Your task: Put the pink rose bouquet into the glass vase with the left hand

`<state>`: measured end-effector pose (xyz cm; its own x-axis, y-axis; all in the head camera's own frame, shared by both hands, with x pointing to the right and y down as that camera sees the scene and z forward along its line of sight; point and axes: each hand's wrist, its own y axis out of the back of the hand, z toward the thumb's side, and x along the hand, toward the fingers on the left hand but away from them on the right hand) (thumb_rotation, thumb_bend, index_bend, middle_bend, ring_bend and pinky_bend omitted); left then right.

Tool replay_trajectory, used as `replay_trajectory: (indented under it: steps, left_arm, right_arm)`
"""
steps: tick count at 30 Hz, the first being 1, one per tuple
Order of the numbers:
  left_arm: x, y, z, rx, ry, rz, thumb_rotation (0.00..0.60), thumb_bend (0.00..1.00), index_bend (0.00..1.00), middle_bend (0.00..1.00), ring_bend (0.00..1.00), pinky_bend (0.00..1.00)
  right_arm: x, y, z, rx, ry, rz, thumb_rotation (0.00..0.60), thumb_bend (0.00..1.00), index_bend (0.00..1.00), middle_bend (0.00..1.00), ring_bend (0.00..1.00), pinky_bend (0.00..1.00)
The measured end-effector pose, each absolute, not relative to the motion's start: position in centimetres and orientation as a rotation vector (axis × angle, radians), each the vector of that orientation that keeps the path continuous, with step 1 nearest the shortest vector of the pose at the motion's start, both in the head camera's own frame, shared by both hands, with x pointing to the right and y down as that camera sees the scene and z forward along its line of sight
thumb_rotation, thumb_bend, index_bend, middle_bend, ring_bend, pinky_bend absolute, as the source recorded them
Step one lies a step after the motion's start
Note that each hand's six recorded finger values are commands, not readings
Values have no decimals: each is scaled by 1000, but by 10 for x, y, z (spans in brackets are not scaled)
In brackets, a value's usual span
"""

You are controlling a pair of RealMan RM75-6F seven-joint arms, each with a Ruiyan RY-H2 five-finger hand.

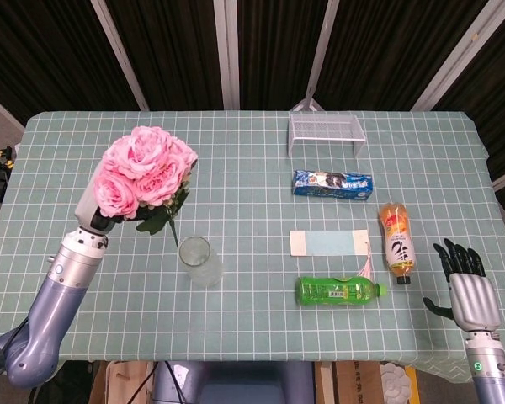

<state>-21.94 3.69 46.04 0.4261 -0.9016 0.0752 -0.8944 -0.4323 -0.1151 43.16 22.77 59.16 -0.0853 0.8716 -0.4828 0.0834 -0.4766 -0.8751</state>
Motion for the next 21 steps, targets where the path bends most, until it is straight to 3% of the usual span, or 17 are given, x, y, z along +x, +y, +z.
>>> replay_trajectory:
  steps: [21]
  left_arm:
    - [-197, 66, 521, -2581, 1494, -272, 600, 435, 420, 437, 293, 405]
  right_arm:
    - [437, 226, 586, -1556, -1073, 1620, 600, 189, 97, 39, 1, 0]
